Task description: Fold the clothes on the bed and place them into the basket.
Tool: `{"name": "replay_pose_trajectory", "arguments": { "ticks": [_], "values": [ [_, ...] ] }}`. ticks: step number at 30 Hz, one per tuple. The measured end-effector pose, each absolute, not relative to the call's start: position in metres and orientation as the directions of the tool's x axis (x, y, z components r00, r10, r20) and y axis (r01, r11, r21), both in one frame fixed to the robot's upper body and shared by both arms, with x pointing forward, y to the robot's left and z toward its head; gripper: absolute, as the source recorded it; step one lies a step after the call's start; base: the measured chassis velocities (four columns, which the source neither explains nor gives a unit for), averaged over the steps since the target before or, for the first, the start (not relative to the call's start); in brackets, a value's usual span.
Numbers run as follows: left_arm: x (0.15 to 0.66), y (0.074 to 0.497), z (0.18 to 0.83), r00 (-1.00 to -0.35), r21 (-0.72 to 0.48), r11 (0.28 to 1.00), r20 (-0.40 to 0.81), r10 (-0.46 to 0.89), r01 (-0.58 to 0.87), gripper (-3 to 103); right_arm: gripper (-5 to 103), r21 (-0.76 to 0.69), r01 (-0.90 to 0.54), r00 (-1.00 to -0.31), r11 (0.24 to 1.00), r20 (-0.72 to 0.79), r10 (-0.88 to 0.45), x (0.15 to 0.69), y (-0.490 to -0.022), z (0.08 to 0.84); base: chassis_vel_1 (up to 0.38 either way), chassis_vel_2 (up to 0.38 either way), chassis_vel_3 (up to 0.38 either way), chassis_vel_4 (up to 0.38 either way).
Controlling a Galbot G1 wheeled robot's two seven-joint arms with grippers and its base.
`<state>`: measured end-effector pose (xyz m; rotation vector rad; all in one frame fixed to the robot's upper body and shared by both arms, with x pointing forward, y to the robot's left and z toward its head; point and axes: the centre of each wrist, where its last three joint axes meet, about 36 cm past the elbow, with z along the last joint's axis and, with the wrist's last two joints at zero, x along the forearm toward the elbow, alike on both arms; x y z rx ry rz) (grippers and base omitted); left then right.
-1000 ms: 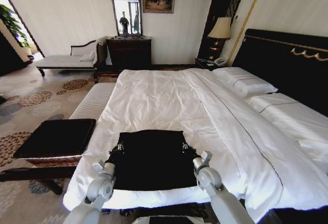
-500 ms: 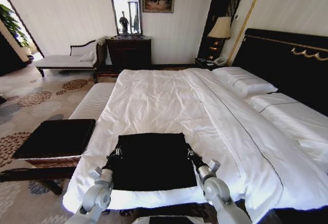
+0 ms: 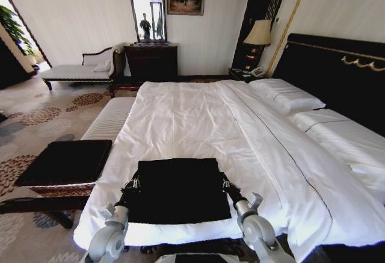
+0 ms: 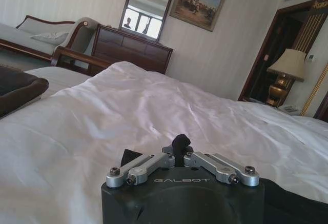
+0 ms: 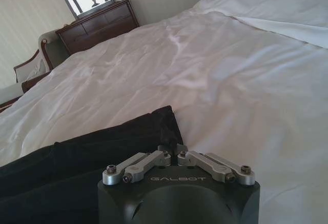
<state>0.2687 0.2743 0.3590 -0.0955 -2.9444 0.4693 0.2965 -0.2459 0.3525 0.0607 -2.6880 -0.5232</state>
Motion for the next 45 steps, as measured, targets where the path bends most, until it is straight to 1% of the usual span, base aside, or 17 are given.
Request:
{"name": "replay_pose_trajectory", "arguments": {
  "ticks": [10, 17, 29, 30, 31, 32, 33, 34, 35, 36, 38, 39, 40, 41, 43, 44, 45],
  "values": [
    [0.263, 0.276, 0.354, -0.984, -0.303, 0.952, 0.159, 0.082, 0.03, 2, 1, 0.356, 0.025, -0.91, 0.934, 0.396, -0.126, 0.281, -0.236, 0.349, 0.0, 0.0, 0.0, 0.0],
    [0.242, 0.28, 0.354, -0.979, -0.293, 0.956, 0.188, 0.078, 0.02, 2, 1, 0.343, 0.031, -0.898, 0.939, 0.421, -0.124, 0.27, -0.23, 0.347, 0.0, 0.0, 0.0, 0.0],
    [0.241, 0.276, 0.348, -0.976, -0.265, 0.964, 0.201, 0.088, 0.032, 2, 1, 0.326, 0.031, -0.889, 0.945, 0.441, -0.122, 0.261, -0.226, 0.343, 0.0, 0.0, 0.0, 0.0],
    [0.24, 0.276, 0.347, -0.975, -0.265, 0.964, 0.208, 0.082, 0.024, -1, -2, 0.324, 0.031, -0.886, 0.945, 0.447, -0.124, 0.26, -0.225, 0.341, 0.0, 0.0, 0.0, 0.0],
    [0.238, 0.275, 0.345, -0.973, -0.263, 0.965, 0.216, 0.077, 0.018, 3, -2, 0.322, 0.03, -0.884, 0.946, 0.451, -0.125, 0.259, -0.224, 0.339, 0.0, 0.0, 0.0, 0.0],
    [0.234, 0.275, 0.343, -0.971, -0.257, 0.966, 0.229, 0.072, 0.011, 8, 9, 0.32, 0.031, -0.881, 0.947, 0.456, -0.125, 0.257, -0.223, 0.337, 0.0, 0.0, 0.0, 0.0],
    [0.234, 0.275, 0.343, -0.971, -0.257, 0.966, 0.229, 0.072, 0.011, 8, 9, 0.32, 0.031, -0.881, 0.947, 0.456, -0.125, 0.257, -0.223, 0.337, 0.0, 0.0, 0.0, 0.0],
    [0.231, 0.274, 0.342, -0.969, -0.255, 0.967, 0.238, 0.068, 0.005, 14, 9, 0.321, 0.034, -0.881, 0.947, 0.457, -0.124, 0.257, -0.222, 0.336, 0.0, 0.0, 0.0, 0.0],
    [0.227, 0.273, 0.342, -0.968, -0.256, 0.967, 0.245, 0.061, -0.004, 19, 14, 0.319, 0.037, -0.881, 0.947, 0.458, -0.12, 0.256, -0.221, 0.336, 0.0, 0.0, 0.0, 0.0],
    [0.226, 0.273, 0.343, -0.967, -0.257, 0.966, 0.247, 0.056, -0.009, 19, 19, 0.316, 0.039, -0.881, 0.948, 0.458, -0.116, 0.255, -0.221, 0.337, 0.0, 0.0, 0.0, 0.0],
    [0.224, 0.272, 0.344, -0.968, -0.257, 0.966, 0.247, 0.051, -0.015, 19, 19, 0.31, 0.042, -0.883, 0.95, 0.456, -0.11, 0.254, -0.221, 0.339, 0.0, 0.0, 0.0, 0.0],
    [0.221, 0.271, 0.349, -0.97, -0.255, 0.967, 0.242, 0.038, -0.026, 30, 30, 0.3, 0.044, -0.89, 0.953, 0.445, -0.099, 0.252, -0.222, 0.348, 0.0, 0.0, 0.0, 0.0],
    [0.219, 0.271, 0.354, -0.971, -0.254, 0.967, 0.235, 0.034, -0.028, 35, 30, 0.296, 0.047, -0.894, 0.954, 0.439, -0.092, 0.25, -0.222, 0.355, 0.0, 0.0, 0.0, 0.0],
    [0.218, 0.272, 0.357, -0.973, -0.253, 0.967, 0.23, 0.032, -0.028, 35, 36, 0.293, 0.047, -0.896, 0.955, 0.435, -0.089, 0.249, -0.223, 0.359, 0.0, 0.0, 0.0, 0.0],
    [0.219, 0.276, 0.37, -0.978, -0.239, 0.971, 0.206, 0.026, -0.024, 46, 47, 0.277, 0.055, -0.905, 0.959, 0.419, -0.069, 0.245, -0.23, 0.371, 0.0, 0.0, 0.0, 0.0],
    [0.219, 0.276, 0.37, -0.978, -0.239, 0.971, 0.206, 0.026, -0.024, 46, 47, 0.277, 0.055, -0.905, 0.959, 0.419, -0.069, 0.245, -0.23, 0.371, 0.0, 0.0, 0.0, 0.0],
    [0.222, 0.28, 0.375, -0.981, -0.231, 0.973, 0.191, 0.026, -0.02, 52, 52, 0.267, 0.061, -0.911, 0.962, 0.409, -0.055, 0.246, -0.235, 0.376, 0.0, 0.0, 0.0, 0.0]
  ]
}}
